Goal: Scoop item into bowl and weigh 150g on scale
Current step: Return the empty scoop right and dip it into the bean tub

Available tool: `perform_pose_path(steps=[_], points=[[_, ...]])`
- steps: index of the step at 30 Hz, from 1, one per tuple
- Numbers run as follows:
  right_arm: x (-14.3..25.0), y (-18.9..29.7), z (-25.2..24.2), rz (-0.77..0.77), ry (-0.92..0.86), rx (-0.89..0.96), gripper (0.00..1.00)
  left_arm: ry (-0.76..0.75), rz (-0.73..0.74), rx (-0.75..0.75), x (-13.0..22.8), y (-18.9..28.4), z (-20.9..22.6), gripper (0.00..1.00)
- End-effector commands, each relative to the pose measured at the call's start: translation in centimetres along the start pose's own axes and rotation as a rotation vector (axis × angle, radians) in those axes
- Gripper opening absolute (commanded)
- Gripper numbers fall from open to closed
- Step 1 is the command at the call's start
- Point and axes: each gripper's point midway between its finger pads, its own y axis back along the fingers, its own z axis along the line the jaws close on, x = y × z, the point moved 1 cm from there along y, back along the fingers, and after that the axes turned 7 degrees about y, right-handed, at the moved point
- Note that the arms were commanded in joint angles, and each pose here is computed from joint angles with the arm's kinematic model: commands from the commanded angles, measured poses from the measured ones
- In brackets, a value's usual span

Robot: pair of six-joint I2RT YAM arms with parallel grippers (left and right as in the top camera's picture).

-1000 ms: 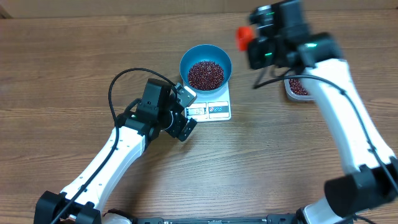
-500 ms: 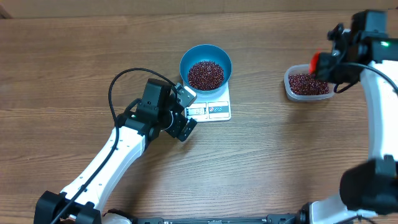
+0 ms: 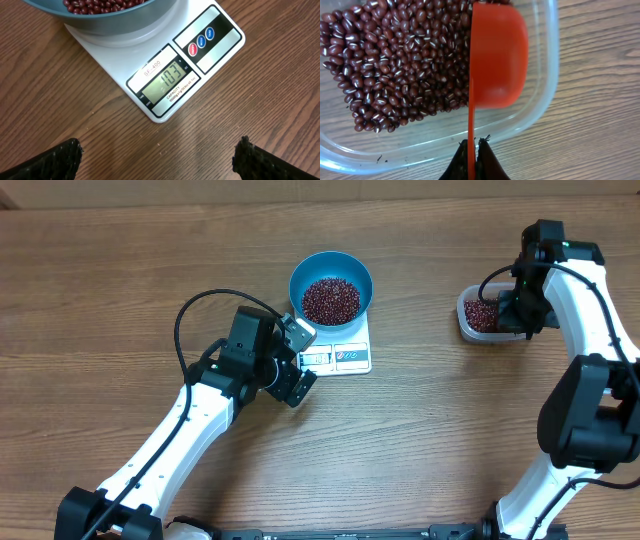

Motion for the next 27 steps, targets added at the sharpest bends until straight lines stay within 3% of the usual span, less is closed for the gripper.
perform_pose_path(steps=[1,13,27], points=[[-0.2,-0.9,1.3,0.012,0.018,-0.055,0.04,0.009,0.012,0.013,0.4,-0.3,-0.2,1.0],[-0.6,0.2,6.3,-0.036,0.109,-0.387,0.04,0.009,0.012,0.013,0.4,-0.3,-0.2,1.0],[-0.9,2.1,5.6,-0.11,0.007,-0.716,0.04,0.009,0.012,0.013,0.4,-0.3,-0.2,1.0]])
